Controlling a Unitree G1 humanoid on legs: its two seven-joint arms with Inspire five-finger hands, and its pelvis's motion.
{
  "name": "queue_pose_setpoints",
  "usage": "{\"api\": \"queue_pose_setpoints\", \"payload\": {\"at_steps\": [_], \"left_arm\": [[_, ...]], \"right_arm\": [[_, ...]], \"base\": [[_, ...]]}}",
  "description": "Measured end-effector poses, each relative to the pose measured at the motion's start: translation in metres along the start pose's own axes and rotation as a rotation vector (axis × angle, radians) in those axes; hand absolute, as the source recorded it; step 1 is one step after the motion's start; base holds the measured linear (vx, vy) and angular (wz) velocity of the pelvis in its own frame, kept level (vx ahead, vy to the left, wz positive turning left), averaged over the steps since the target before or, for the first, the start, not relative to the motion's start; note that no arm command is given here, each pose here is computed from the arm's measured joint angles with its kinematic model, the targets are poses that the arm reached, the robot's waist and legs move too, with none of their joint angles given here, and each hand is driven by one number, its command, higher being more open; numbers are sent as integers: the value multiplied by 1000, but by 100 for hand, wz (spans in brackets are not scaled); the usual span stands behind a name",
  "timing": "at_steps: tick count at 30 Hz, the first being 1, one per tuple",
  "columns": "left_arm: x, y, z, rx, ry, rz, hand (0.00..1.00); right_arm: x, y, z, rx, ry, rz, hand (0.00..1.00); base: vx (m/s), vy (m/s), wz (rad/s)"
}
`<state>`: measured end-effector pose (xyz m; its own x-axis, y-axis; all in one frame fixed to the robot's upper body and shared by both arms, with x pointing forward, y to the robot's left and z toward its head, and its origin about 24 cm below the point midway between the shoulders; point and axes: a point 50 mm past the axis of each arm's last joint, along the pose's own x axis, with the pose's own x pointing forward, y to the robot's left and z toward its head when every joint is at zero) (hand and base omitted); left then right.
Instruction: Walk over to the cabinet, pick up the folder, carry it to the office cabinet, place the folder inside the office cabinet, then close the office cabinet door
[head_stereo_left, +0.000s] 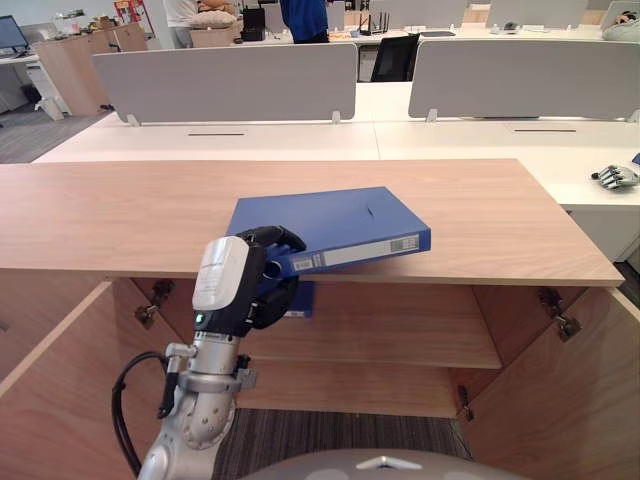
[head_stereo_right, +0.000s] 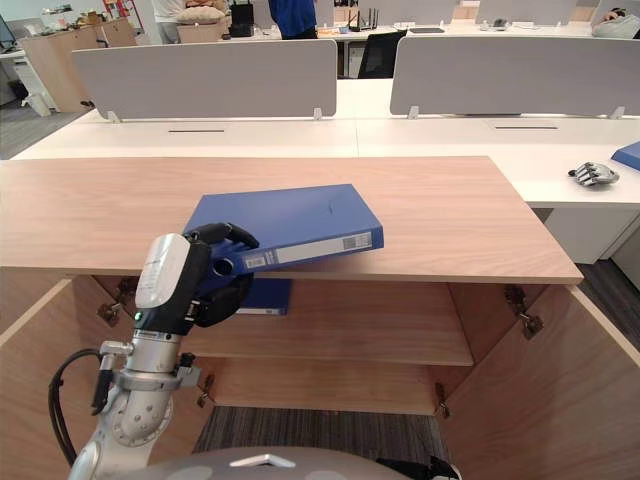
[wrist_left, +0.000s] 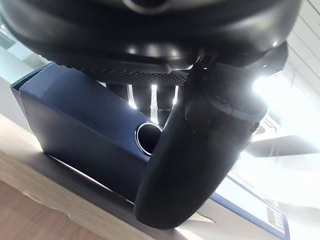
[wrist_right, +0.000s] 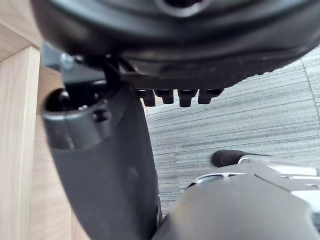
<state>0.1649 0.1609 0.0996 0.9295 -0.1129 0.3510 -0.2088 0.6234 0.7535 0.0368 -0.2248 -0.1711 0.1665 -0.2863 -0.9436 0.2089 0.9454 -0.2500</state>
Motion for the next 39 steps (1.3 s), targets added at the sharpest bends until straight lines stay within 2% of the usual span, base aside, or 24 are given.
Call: {"api": "queue_pose_setpoints", "payload": {"at_steps": [12, 19, 25, 30, 39], "left_arm": [[4, 0, 3, -79, 2, 38, 0], [13, 9, 11, -247, -3, 165, 0], [22, 25, 40, -414, -119, 282, 0], [26, 37, 51, -483, -184, 387, 0], [25, 47, 44, -696, -120, 512, 0]], "right_arm": [[0, 0, 0, -1, -2, -5, 100], [-1, 5, 8, -26, -49, -9, 100], [-16, 27, 53, 50, -296, 26, 100], [-57, 51, 102, 142, -635, 118, 100], [-107, 38, 126, 254, -899, 104, 100]], "base": [[0, 0, 0], [0, 0, 0], [-5, 2, -3], [-2, 10, -12], [8, 8, -9]]}}
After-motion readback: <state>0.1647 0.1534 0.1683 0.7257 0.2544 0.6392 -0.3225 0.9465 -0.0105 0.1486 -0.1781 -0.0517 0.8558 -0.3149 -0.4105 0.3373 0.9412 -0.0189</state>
